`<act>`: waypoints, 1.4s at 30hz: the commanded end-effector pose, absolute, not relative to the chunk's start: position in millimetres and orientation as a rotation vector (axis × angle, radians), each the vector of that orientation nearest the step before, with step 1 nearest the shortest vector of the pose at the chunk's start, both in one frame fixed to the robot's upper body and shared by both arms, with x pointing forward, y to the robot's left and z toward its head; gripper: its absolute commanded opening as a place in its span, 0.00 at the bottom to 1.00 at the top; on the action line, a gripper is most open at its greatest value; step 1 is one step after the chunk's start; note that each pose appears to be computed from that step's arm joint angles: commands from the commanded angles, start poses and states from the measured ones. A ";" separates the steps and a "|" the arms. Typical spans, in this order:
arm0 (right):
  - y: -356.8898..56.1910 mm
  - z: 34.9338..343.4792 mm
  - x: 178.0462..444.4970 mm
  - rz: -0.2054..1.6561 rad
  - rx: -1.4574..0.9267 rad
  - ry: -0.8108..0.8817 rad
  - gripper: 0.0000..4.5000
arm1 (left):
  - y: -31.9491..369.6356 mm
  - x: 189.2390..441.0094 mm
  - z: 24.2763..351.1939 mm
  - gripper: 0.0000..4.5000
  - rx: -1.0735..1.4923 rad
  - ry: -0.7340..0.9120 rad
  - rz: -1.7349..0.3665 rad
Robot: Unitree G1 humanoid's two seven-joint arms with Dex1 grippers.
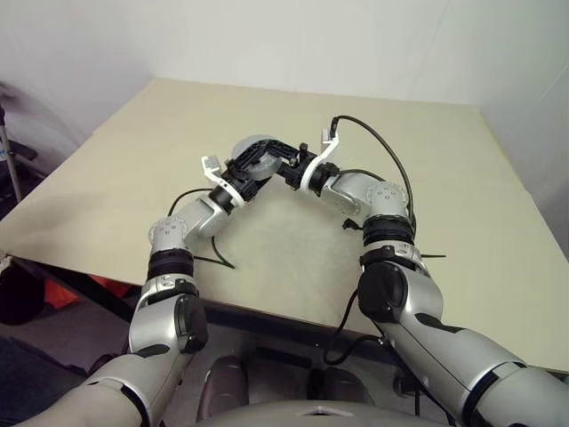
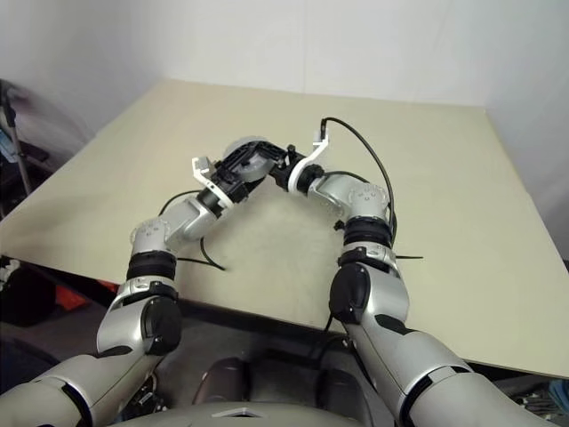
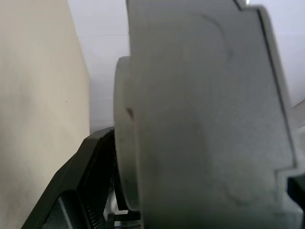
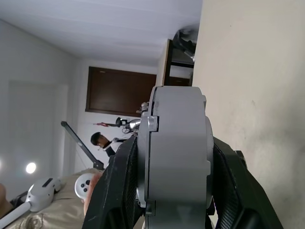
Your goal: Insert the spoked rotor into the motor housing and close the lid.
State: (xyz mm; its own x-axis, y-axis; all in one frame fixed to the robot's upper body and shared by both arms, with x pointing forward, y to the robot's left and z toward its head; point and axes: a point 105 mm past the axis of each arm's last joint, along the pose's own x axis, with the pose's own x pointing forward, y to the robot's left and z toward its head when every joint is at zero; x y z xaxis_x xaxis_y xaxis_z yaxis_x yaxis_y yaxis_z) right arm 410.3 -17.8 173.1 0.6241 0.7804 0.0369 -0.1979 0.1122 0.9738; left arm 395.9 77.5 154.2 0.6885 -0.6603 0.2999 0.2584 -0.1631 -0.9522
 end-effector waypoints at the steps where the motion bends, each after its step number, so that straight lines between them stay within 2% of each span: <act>1: -17.3 202.6 411.1 0.854 1.270 0.479 0.47 | 76.9 396.4 170.1 0.87 -1.518 0.297 -0.888; 13: -18.0 198.7 413.0 0.838 1.266 0.482 0.47 | 116.1 391.2 172.2 0.87 -1.535 0.147 -0.817; 26: -18.4 198.7 413.4 0.836 1.259 0.479 0.47 | 98.6 401.7 165.9 0.87 -1.506 0.206 -0.786; 29: -21.0 198.0 414.0 0.826 1.258 0.472 0.47 | 96.0 403.8 166.9 0.73 -1.508 0.211 -0.786; 31: -20.9 197.9 414.5 0.824 1.258 0.472 0.47 | 96.7 404.9 166.4 0.58 -1.513 0.212 -0.782; 33: -20.7 197.9 414.8 0.824 1.258 0.472 0.47 | 97.7 405.4 166.0 0.48 -1.517 0.211 -0.779; 42: -17.8 195.3 415.0 0.822 1.233 0.473 0.47 | 102.1 404.8 166.0 0.48 -1.520 0.201 -0.772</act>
